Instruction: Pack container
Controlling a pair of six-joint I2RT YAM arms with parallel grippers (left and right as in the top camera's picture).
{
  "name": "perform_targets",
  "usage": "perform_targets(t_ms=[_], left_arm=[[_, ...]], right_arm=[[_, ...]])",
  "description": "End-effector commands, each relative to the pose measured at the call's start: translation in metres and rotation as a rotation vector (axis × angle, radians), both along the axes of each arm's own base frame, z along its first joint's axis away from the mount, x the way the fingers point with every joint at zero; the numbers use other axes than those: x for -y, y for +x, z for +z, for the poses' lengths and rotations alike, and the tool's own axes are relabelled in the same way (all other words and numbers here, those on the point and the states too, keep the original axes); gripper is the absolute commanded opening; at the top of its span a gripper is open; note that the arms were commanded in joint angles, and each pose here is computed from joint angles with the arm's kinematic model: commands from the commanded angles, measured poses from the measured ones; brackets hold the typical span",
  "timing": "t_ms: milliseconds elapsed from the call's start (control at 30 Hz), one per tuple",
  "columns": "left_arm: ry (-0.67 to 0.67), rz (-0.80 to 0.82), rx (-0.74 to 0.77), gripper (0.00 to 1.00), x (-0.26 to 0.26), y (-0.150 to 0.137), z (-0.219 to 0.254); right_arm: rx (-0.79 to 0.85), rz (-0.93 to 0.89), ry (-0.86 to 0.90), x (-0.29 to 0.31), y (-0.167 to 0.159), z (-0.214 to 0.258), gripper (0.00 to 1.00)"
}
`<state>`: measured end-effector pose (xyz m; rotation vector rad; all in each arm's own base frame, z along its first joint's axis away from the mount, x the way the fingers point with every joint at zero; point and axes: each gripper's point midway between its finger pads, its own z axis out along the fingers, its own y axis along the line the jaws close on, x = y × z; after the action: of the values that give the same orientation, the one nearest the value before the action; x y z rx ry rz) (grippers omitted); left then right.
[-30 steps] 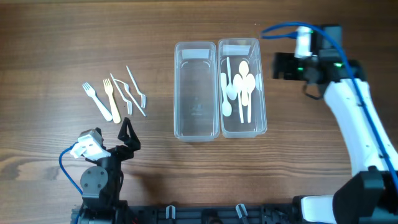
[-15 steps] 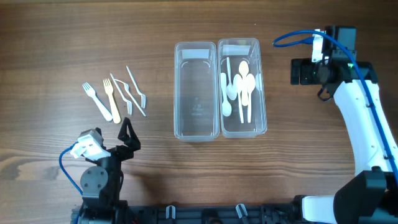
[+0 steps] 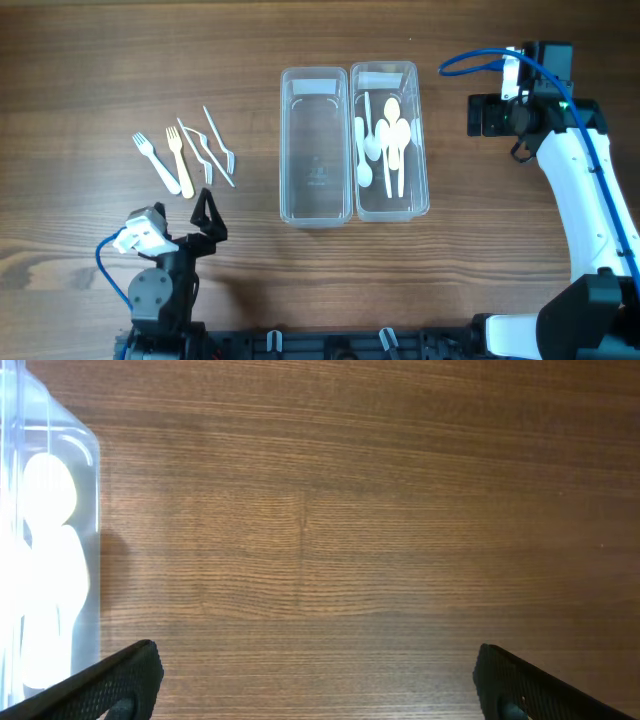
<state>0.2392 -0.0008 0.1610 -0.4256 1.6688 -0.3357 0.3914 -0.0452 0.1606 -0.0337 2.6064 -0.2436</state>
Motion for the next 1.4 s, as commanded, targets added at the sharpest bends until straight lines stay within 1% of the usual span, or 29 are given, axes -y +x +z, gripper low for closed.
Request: perform_targets(t_ms=[0, 100, 267, 333, 433, 567, 667, 800, 867, 900, 967, 1000, 1033, 1167, 1267, 1367], left_arm=[[-0.007, -0.198, 0.029, 1.00, 0.033, -0.003, 0.010], [-0.012, -0.227, 0.018, 0.99, 0.038, -0.006, 0.026], [0.017, -0.069, -0.120, 1.00, 0.011, -0.002, 0.072], [0.030, -0.028, -0.201, 1.00, 0.004, 0.007, 0.095], [0.037, -0.030, -0.347, 1.00, 0.005, 0.026, 0.123], [0.046, -0.031, -0.549, 1.00, 0.007, 0.057, 0.132], [0.052, -0.032, -0.662, 1.00, 0.009, 0.085, 0.117], [0.059, -0.029, -0.788, 0.99, 0.009, 0.106, 0.077], [0.064, -0.029, -0.871, 0.72, 0.010, 0.112, 0.052], [0.065, -0.028, -0.907, 0.67, 0.009, 0.113, 0.041], [0.066, -0.025, -0.968, 0.65, 0.008, 0.114, 0.025], [0.064, -0.018, -1.046, 0.55, 0.005, 0.113, 0.003], [0.063, -0.014, -1.076, 0.50, 0.004, 0.112, -0.005], [0.050, 0.010, -1.180, 0.45, -0.007, 0.111, -0.035], [0.032, 0.036, -1.226, 0.49, -0.017, 0.108, -0.047], [-0.013, 0.044, -1.257, 0.50, -0.025, 0.108, -0.058]], right_arm=[[0.028, -0.003, -0.025, 0.005, 0.002, 0.012, 1.00], [0.028, -0.003, -0.026, 0.005, 0.002, 0.012, 1.00], [0.028, -0.003, -0.026, 0.005, 0.002, 0.012, 1.00], [0.028, -0.003, -0.025, 0.005, 0.002, 0.012, 1.00], [0.028, -0.003, -0.025, 0.005, 0.002, 0.012, 1.00], [0.028, -0.003, -0.026, 0.005, 0.002, 0.012, 1.00], [0.028, -0.003, -0.026, 0.005, 0.002, 0.012, 1.00], [0.028, -0.003, -0.026, 0.005, 0.002, 0.012, 1.00], [0.028, -0.003, -0.025, 0.005, 0.002, 0.012, 1.00], [0.028, -0.003, -0.026, 0.005, 0.002, 0.012, 1.00], [0.028, -0.003, -0.025, 0.005, 0.002, 0.012, 1.00], [0.028, -0.003, -0.026, 0.005, 0.002, 0.012, 1.00], [0.028, -0.003, -0.026, 0.005, 0.002, 0.012, 1.00], [0.028, -0.003, -0.025, 0.005, 0.002, 0.012, 1.00], [0.028, -0.003, -0.025, 0.005, 0.002, 0.012, 1.00], [0.028, -0.003, -0.025, 0.005, 0.002, 0.012, 1.00]])
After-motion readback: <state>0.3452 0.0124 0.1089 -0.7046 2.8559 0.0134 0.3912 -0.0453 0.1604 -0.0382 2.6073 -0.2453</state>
